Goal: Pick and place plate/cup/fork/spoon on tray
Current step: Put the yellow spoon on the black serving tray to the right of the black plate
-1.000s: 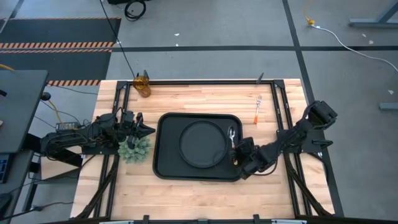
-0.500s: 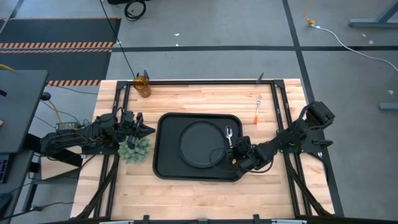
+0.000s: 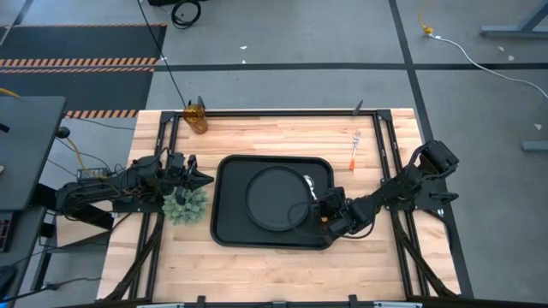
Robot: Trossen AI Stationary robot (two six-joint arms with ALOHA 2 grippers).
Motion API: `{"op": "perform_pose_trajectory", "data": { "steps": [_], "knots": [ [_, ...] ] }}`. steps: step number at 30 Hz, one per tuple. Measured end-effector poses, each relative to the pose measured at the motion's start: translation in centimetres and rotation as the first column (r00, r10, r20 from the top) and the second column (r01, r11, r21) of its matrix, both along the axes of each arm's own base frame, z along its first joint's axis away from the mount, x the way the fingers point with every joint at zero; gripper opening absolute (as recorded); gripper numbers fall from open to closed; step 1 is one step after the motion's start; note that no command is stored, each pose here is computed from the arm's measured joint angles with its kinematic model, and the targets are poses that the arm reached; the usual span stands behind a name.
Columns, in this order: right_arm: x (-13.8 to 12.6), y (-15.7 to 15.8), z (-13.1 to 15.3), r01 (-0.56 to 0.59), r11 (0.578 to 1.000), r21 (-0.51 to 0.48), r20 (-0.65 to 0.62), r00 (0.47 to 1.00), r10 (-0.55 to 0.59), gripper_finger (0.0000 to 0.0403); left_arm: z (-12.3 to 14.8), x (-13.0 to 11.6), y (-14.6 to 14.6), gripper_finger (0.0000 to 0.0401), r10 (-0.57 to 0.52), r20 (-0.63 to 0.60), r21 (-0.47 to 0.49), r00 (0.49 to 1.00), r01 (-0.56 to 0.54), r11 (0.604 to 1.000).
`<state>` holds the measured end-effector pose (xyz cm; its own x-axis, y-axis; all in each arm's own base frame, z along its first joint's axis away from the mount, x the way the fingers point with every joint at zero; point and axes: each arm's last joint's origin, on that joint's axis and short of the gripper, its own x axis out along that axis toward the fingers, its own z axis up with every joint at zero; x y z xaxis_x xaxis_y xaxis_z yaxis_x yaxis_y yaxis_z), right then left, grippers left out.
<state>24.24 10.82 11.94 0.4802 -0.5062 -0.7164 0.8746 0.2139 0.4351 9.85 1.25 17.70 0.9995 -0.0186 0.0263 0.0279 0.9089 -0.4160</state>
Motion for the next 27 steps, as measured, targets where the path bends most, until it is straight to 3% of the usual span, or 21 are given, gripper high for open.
{"op": "perform_pose_trajectory", "data": {
  "steps": [8,16,20,23,27],
  "knots": [
    [0.14,0.21,-0.03,-0.005,0.998,0.057,0.004,1.0,0.005,0.0087,-0.01,0.0,0.0,0.0011,0.0,0.0,0.0,1.0,0.0,1.0],
    [0.21,0.28,0.05,-0.038,0.999,0.011,0.003,0.999,0.038,0.0087,0.0,0.0,0.0,0.0011,0.0,0.0,0.0,1.0,0.0,1.0],
    [0.25,0.23,0.02,-0.146,0.989,-0.033,-0.079,0.987,0.143,0.0087,-0.01,0.0,0.0,0.0011,0.0,0.0,0.0,1.0,0.0,1.0],
    [0.19,0.02,0.15,-0.346,0.937,-0.041,-0.235,0.915,0.328,0.0087,-0.01,0.0,0.0,0.0011,0.0,0.0,0.0,1.0,0.0,1.0],
    [0.39,-0.49,0.91,-0.563,0.825,0.047,-0.332,0.77,0.544,0.0087,0.0,0.0,0.0,0.0011,0.0,0.0,0.0,1.0,0.0,1.0]
  ]
}}
